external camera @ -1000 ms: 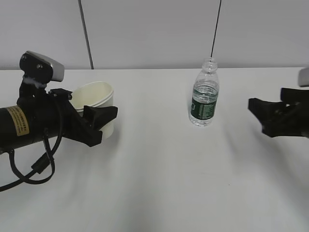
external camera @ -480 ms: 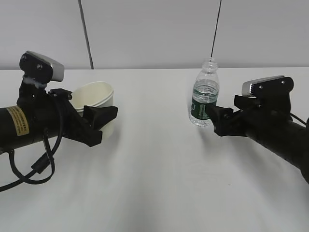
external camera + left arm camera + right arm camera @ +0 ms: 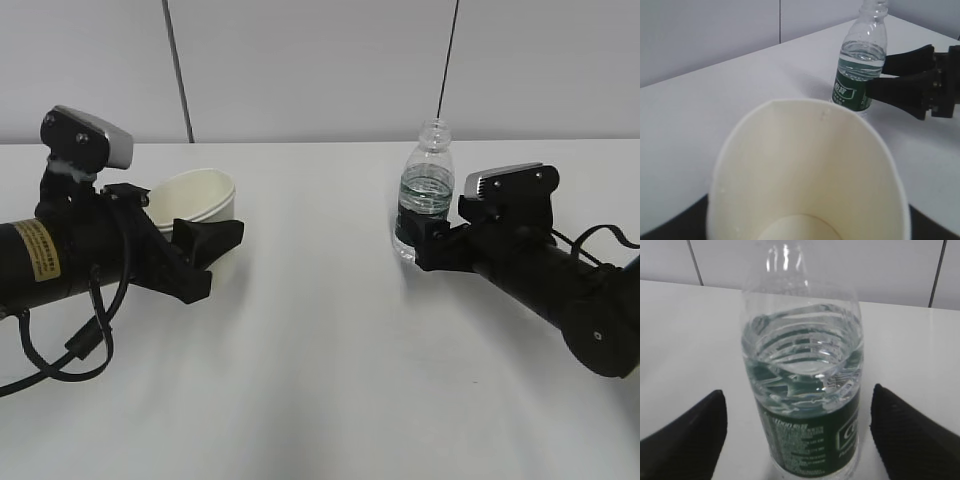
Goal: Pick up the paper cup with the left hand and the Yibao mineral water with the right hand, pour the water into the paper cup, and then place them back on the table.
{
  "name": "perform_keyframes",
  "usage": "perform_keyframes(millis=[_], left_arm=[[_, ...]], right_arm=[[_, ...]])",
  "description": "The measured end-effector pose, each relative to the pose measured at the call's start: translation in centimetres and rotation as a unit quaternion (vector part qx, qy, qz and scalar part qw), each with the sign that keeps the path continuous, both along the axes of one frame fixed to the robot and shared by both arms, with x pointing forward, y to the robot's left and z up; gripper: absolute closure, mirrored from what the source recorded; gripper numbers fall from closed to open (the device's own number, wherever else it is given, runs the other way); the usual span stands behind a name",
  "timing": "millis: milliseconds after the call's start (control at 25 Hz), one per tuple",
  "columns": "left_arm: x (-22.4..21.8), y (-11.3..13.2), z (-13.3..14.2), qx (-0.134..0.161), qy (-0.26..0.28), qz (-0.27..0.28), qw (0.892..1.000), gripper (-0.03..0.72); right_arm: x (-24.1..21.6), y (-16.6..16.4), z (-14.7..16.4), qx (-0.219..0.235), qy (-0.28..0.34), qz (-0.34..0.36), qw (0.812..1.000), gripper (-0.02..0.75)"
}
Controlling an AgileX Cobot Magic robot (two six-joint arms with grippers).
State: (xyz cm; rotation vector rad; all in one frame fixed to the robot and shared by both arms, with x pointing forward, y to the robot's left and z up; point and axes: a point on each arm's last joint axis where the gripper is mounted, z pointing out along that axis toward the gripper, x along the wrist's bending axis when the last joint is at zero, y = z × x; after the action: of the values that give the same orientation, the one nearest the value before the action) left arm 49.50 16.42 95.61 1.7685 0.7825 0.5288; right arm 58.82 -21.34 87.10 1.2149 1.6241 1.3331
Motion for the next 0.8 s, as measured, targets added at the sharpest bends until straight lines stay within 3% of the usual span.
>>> perform_keyframes(millis=[560, 800], left_arm=[[0.0, 0.0, 0.0, 0.003, -0.001, -0.004, 1.0, 0.293], [-0.1, 0.0, 0.0, 0.001, 0.001, -0.004, 1.0, 0.293]], right_arm=[[3.8, 1.1, -2.3, 0.018, -0.013, 0.011, 1.0, 0.077], [4.0, 1.1, -2.5, 0.021, -0.021, 0.013, 0.999, 0.186]])
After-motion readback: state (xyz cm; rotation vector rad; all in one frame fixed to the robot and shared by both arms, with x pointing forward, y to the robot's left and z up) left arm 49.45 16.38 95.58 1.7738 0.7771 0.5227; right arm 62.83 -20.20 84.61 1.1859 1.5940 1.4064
